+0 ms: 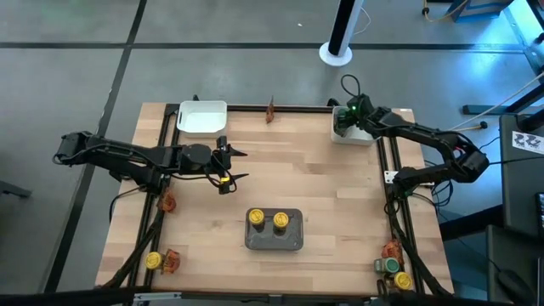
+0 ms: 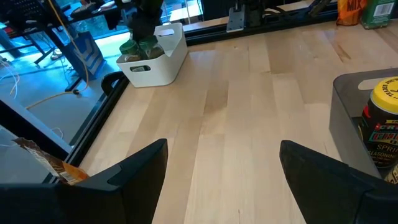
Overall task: Sort spices by type
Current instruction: Put the left green seasoning bottle into the right white bin
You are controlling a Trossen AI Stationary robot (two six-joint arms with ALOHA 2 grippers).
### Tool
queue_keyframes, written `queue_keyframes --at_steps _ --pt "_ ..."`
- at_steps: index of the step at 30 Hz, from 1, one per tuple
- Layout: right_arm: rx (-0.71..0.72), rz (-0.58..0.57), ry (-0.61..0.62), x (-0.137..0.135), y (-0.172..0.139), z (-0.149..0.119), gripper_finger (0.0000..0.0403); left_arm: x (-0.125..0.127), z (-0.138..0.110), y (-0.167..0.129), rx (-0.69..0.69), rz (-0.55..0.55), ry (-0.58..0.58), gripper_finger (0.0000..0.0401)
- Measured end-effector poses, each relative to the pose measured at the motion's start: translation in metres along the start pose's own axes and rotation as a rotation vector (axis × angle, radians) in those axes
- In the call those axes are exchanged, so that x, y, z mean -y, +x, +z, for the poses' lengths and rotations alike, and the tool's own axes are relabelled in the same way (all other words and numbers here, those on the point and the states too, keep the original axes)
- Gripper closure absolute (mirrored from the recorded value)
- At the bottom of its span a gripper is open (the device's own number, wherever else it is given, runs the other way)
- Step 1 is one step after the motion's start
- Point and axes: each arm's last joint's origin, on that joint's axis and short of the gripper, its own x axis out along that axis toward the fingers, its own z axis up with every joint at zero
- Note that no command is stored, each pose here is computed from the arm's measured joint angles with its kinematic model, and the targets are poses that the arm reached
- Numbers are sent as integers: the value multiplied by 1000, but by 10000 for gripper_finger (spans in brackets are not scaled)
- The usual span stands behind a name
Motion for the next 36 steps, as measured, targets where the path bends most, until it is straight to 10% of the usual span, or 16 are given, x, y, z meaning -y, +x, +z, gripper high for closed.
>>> queue_keyframes --at_steps 36 --pt "-37 10 5 -4 18 -2 191 0 0 0 0 0 0 107"
